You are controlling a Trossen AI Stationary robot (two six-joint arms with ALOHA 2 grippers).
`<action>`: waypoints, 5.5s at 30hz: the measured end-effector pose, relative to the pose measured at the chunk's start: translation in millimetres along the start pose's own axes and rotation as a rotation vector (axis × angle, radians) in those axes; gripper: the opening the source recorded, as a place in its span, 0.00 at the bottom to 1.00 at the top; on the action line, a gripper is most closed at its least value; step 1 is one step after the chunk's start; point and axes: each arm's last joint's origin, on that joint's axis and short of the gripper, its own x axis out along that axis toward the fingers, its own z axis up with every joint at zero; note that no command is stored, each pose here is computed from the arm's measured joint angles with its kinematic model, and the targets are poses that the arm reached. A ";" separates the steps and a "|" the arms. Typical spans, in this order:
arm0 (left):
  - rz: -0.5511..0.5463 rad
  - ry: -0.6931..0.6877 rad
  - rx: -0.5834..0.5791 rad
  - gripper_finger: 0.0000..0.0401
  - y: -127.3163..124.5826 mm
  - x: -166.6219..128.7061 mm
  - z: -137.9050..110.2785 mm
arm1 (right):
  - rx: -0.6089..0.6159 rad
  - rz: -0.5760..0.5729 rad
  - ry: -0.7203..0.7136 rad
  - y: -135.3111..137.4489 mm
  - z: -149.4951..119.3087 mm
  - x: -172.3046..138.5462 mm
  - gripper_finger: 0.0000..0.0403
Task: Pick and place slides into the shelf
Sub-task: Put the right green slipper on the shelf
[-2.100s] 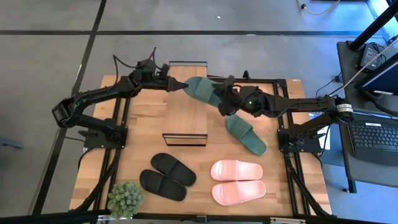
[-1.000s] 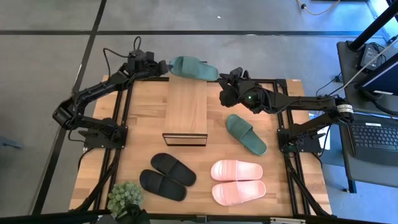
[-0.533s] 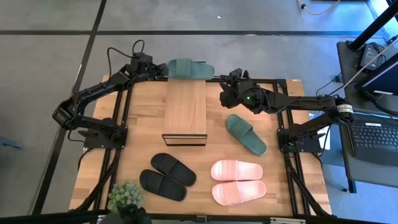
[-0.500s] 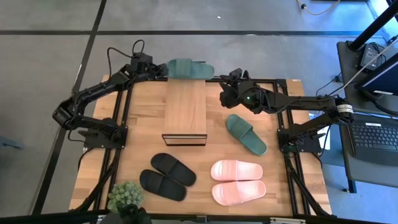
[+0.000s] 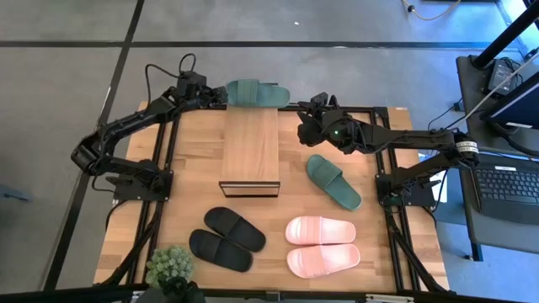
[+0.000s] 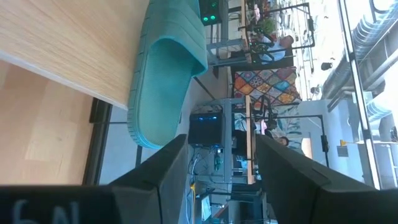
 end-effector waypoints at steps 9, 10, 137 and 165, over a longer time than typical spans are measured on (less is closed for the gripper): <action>-0.001 0.001 0.000 0.21 -0.1 0.0 0.0 | 0.000 0.000 0.000 0.0 0.0 0.0 0.47; -0.002 0.001 0.000 0.21 -0.1 0.0 0.0 | 0.000 0.000 0.000 0.0 0.0 0.0 0.47; -0.601 -0.130 0.736 0.40 -85.9 -65.2 -35.9 | 0.699 0.490 0.076 -53.6 -63.1 260.0 0.47; -0.573 -0.075 0.728 0.40 -81.9 -63.0 -39.5 | 0.685 0.570 0.007 -44.2 -41.6 255.1 0.47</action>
